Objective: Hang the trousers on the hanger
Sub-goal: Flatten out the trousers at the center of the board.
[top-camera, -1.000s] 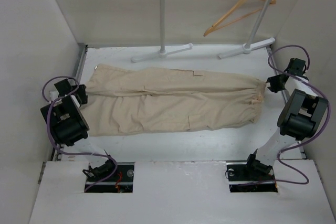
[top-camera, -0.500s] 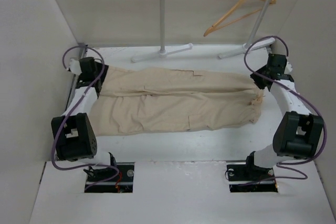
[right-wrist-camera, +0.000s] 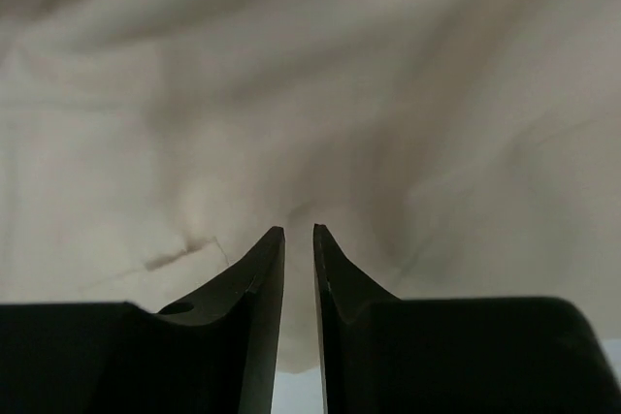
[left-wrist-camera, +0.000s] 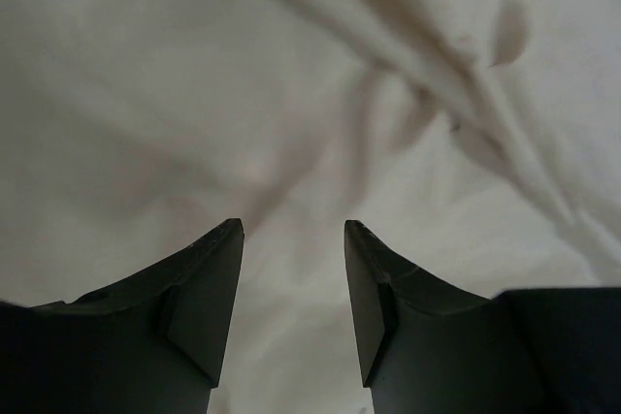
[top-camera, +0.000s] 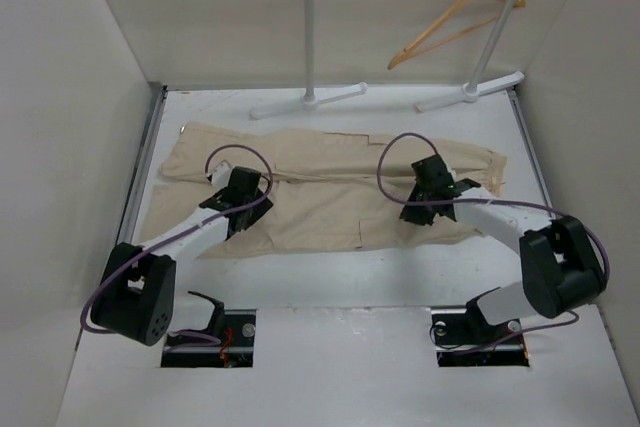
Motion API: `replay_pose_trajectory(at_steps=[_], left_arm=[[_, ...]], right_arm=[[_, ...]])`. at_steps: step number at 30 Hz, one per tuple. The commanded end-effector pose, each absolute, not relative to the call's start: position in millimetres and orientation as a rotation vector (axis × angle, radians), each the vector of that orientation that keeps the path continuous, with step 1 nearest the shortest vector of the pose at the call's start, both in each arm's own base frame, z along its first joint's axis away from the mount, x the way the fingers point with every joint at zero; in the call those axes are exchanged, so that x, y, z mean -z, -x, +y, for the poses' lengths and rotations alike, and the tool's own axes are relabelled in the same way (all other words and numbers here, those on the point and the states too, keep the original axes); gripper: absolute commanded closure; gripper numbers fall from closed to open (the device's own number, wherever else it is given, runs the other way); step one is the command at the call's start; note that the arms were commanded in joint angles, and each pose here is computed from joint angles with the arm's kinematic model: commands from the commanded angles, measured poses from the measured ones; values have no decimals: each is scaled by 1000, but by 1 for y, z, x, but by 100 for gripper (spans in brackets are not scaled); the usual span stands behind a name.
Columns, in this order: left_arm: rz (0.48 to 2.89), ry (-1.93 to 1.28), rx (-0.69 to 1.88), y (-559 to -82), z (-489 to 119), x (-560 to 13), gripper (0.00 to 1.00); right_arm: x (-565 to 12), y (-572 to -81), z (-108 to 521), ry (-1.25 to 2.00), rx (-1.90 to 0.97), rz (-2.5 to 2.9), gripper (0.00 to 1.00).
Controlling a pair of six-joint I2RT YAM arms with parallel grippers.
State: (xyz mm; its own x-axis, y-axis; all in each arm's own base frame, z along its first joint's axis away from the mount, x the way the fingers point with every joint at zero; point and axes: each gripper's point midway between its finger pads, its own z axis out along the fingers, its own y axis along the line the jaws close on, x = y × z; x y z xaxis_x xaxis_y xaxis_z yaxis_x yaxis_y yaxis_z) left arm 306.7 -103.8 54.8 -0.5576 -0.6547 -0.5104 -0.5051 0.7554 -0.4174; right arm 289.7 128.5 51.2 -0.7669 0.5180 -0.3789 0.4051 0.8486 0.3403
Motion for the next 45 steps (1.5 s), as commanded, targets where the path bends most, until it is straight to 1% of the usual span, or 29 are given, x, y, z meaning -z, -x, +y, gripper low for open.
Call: replay_pose_trajectory(at_steps=[1, 4, 7, 12, 14, 15, 17, 19, 21, 22, 24, 25, 27, 28, 29, 32, 33, 34, 37, 39, 42, 43, 45], left_arm=[[2321, 941, 168, -270, -81, -28, 56], [2352, 987, 135, -243, -69, -11, 57], [2370, 1018, 106, -217, -58, -5, 57], [2379, 1058, 66, -179, -38, -7, 57], [2387, 1070, 55, -163, -33, -10, 56], [2374, 1076, 74, -161, -32, -16, 53], [2352, 1091, 115, -159, -34, -28, 53], [2310, 1096, 136, -166, -33, -50, 51], [2261, 1074, 156, -183, -32, -75, 47], [2219, 1058, 157, -197, -30, -91, 46], [2146, 1019, 167, -234, -29, -123, 43], [2115, 1005, 175, -254, -29, -136, 42], [2060, 1003, 178, -300, -20, -158, 42], [2024, 1024, 180, -322, -11, -167, 42], [1987, 1048, 180, -347, 1, -175, 42], [1901, 1145, 167, -411, 42, -187, 42], [1897, 1172, 145, -429, 56, -186, 42], [1900, 1195, 138, -447, 65, -181, 43], [1952, 1190, 122, -495, 80, -167, 44], [2003, 1183, 84, -522, 89, -151, 44], [2056, 1138, 21, -547, 98, -132, 44], [2065, 1127, -1, -554, 101, -126, 44], [2070, 1095, -32, -569, 107, -118, 44]], right_arm=[[-40, -276, 160, -684, -388, 2607, 78], [-26, -256, 176, -689, -396, 2671, 82], [-14, -228, 180, -757, -411, 2712, 86], [-1, -173, 178, -850, -432, 2743, 87], [0, -155, 176, -876, -442, 2754, 87], [0, -146, 175, -883, -443, 2757, 87], [-4, -135, 170, -901, -442, 2751, 86], [-13, -132, 166, -904, -459, 2727, 79], [-28, -137, 166, -873, -497, 2687, 67], [-42, -146, 167, -827, -533, 2651, 57], [-68, -167, 164, -762, -564, 2582, 46], [-83, -179, 161, -721, -566, 2550, 43], [-108, -205, 149, -656, -542, 2475, 39], [-118, -219, 140, -648, -523, 2435, 39], [-130, -234, 130, -654, -518, 2389, 45], [-161, -277, 103, -689, -547, 2258, 76], [-167, -288, 100, -692, -576, 2241, 82], [-168, -297, 96, -700, -597, 2236, 85], [-168, -313, 89, -716, -605, 2240, 86], [-163, -322, 78, -744, -560, 2227, 83], [-153, -337, 61, -805, -514, 2223, 80], [-150, -344, 54, -828, -498, 2216, 78], [-144, -356, 35, -874, -449, 2204, 69]])
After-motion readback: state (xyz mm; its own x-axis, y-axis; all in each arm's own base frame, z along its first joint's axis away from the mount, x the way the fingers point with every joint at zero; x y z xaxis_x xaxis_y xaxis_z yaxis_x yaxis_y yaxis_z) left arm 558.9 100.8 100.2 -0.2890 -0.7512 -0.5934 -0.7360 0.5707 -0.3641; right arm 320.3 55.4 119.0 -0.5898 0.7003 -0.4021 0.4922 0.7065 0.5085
